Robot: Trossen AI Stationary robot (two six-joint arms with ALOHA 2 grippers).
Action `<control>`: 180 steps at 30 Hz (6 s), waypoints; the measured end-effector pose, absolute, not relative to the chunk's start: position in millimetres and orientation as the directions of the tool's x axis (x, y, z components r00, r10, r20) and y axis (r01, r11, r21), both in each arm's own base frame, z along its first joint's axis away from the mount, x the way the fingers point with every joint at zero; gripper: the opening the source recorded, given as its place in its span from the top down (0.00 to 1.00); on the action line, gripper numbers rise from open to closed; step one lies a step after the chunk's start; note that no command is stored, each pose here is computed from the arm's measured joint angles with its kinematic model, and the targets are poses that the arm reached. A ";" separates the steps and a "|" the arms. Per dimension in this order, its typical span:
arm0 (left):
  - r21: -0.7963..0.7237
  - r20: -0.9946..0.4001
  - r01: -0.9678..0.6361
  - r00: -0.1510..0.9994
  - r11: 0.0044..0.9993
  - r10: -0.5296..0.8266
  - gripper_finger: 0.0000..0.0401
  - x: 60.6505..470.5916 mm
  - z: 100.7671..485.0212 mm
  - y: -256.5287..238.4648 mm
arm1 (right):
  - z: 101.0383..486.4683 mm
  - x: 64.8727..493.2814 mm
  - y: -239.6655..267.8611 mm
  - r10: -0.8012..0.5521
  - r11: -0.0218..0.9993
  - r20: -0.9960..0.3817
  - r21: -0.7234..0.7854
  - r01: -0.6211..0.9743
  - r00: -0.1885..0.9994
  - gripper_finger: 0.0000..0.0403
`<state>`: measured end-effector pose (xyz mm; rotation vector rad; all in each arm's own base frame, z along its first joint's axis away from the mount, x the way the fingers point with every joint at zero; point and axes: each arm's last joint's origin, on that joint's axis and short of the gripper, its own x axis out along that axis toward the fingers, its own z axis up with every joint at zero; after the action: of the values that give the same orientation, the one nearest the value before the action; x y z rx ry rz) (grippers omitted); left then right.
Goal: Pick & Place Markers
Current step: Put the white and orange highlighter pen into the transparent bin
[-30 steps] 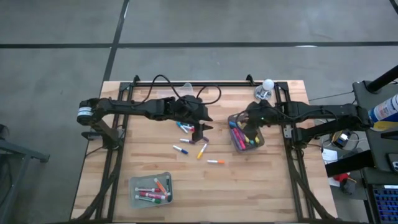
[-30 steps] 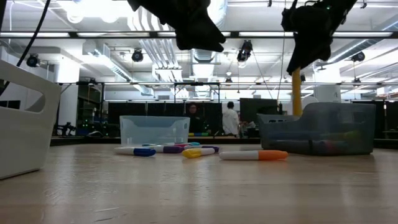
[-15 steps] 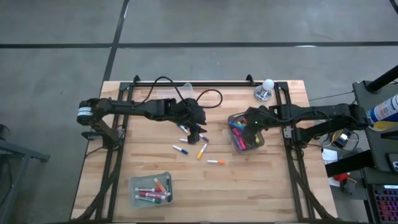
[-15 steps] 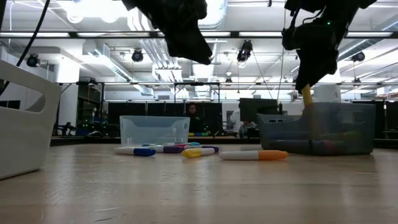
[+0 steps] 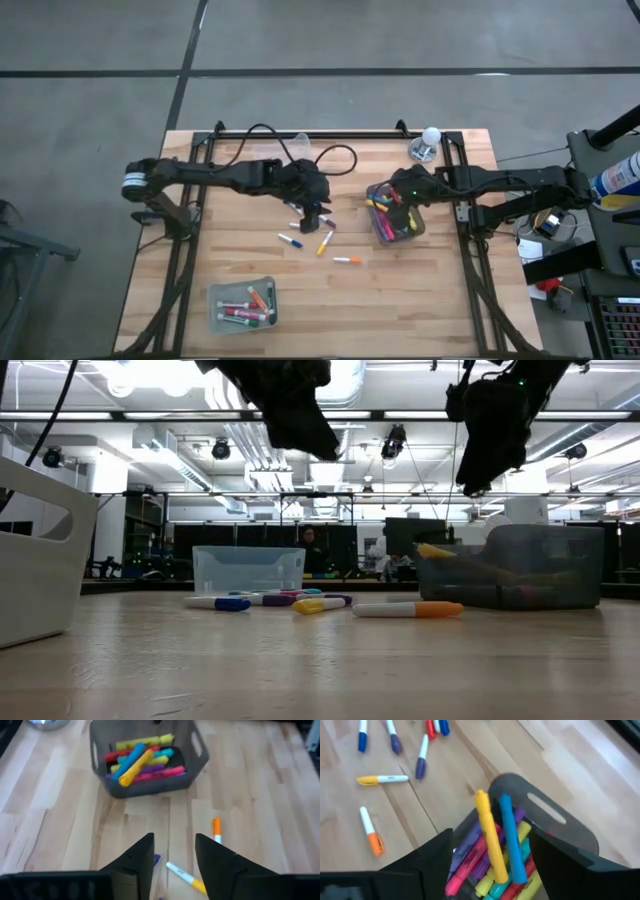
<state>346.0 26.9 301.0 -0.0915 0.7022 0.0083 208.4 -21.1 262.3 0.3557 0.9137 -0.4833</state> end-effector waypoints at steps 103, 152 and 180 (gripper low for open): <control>-0.187 -0.266 -0.077 0.964 0.979 0.025 1.00 116.9 142.7 5.6 | 198.3 333.9 22.1 0.128 0.992 -0.551 0.064 -0.111 0.824 0.44; -0.186 -0.279 -0.079 0.960 0.979 0.025 1.00 116.6 141.2 5.6 | 174.4 359.3 50.8 0.113 0.991 -0.869 0.134 0.009 0.481 0.44; -0.187 -0.283 -0.080 0.959 0.979 0.025 1.00 116.5 140.7 5.6 | 132.1 330.0 79.9 -0.008 0.993 -0.868 0.050 0.104 0.496 0.44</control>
<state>116.5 5.6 140.7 -0.1982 0.2839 0.0537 330.0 79.9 132.1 0.0997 1.0499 -0.0681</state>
